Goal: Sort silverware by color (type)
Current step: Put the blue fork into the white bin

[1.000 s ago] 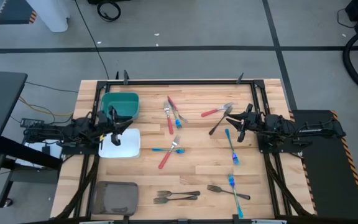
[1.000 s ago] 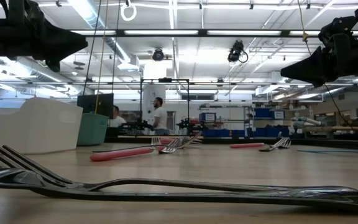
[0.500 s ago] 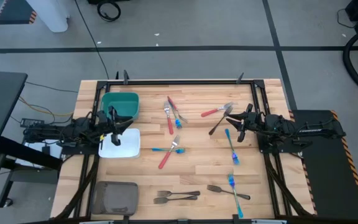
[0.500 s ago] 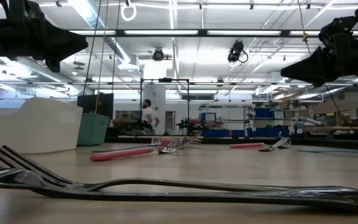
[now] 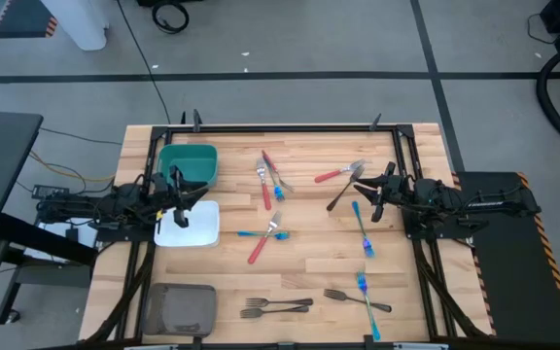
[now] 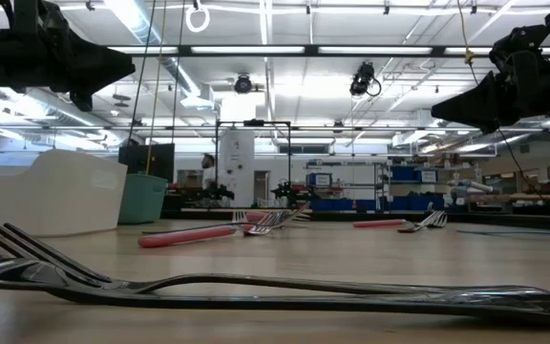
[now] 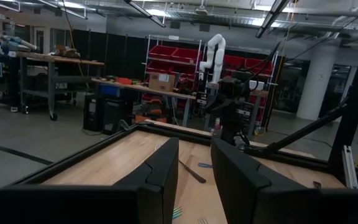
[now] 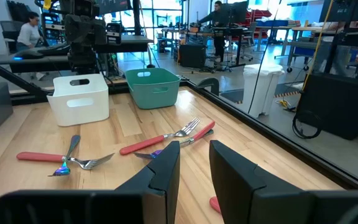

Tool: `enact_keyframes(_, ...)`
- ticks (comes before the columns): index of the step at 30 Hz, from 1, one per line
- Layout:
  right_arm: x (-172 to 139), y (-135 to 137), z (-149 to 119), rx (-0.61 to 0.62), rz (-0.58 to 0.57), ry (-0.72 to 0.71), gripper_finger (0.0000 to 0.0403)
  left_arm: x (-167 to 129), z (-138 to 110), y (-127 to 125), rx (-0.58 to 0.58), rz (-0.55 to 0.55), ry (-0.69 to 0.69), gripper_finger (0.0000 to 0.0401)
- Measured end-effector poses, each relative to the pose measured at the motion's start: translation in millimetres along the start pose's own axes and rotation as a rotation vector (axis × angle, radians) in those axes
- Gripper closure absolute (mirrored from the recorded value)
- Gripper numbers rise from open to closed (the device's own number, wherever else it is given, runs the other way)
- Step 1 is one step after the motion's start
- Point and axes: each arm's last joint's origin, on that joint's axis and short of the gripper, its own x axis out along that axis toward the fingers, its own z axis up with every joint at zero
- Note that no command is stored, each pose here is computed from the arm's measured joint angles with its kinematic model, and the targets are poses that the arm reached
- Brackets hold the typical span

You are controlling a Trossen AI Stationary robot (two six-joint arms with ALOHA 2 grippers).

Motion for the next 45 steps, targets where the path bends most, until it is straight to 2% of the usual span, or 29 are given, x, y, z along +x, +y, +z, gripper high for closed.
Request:
enact_keyframes(12,0.0,0.0,0.0,0.000,0.000,0.000,0.0307,-0.1,-3.5,0.4,0.004,0.004,0.034,0.0296)
enact_keyframes(17,0.0,0.0,0.0,0.000,0.000,0.000,0.0307,-0.1,-3.4,0.4,-0.027,0.005,0.033,0.0296)
enact_keyframes(26,0.0,0.0,0.1,0.000,0.000,0.000,0.0307,0.0,1.2,0.4,0.012,0.019,-0.014,0.0295)
enact_keyframes(34,0.0,0.0,0.1,0.000,0.000,0.000,0.0307,0.5,-3.6,0.5,0.032,0.012,0.035,0.0265)
enact_keyframes(38,0.0,0.0,0.0,0.000,0.000,0.000,0.0307,1.8,3.3,-0.6,0.007,0.011,-0.033,0.0250)
enact_keyframes(45,0.0,0.0,0.1,0.000,0.000,0.000,0.0307,4.5,8.7,-2.3,-0.027,0.003,-0.087,0.0256)
